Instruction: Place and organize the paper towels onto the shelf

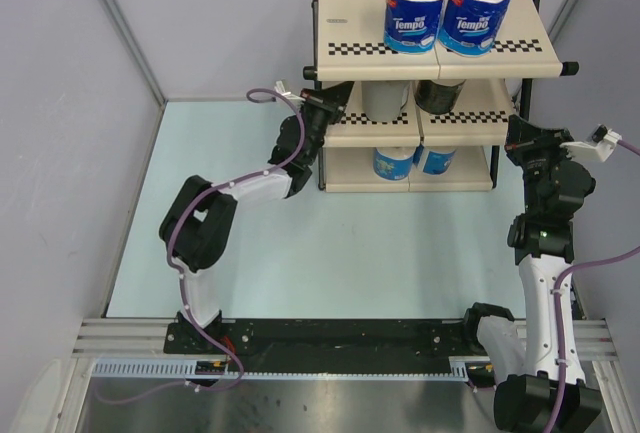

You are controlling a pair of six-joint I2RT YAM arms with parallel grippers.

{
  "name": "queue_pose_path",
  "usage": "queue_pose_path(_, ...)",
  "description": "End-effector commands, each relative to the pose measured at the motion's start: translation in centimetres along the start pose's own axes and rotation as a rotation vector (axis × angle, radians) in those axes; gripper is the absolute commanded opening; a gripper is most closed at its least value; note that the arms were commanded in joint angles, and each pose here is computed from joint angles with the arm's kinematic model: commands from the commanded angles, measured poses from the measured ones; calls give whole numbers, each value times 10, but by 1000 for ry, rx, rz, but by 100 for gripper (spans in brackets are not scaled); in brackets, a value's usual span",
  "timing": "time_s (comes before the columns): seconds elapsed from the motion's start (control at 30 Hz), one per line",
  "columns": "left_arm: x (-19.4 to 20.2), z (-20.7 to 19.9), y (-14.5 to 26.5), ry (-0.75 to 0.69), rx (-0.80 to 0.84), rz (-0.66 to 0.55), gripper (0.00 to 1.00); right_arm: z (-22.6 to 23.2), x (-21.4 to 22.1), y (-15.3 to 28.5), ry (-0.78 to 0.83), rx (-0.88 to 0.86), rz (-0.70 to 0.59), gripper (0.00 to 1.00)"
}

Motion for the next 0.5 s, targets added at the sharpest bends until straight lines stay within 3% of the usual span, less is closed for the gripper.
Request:
queue_pose_path(0.0, -9, -18, -14, 56, 56, -52, 0, 5, -2, 3, 11, -21, -11, 0)
queue_pose_path(0.47, 20, -16, -25, 80, 66, 23, 0, 4, -1, 5, 22, -12, -9, 0)
Point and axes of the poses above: each gripper's point midway between its finger pads, its own y axis back along the fingers, its own z axis along the line the jaws close on, x = y × z, the point moved 7 cm from there along y, back along the fingers, and after that the axes turned 7 degrees about -y, right-handed, at the moved point
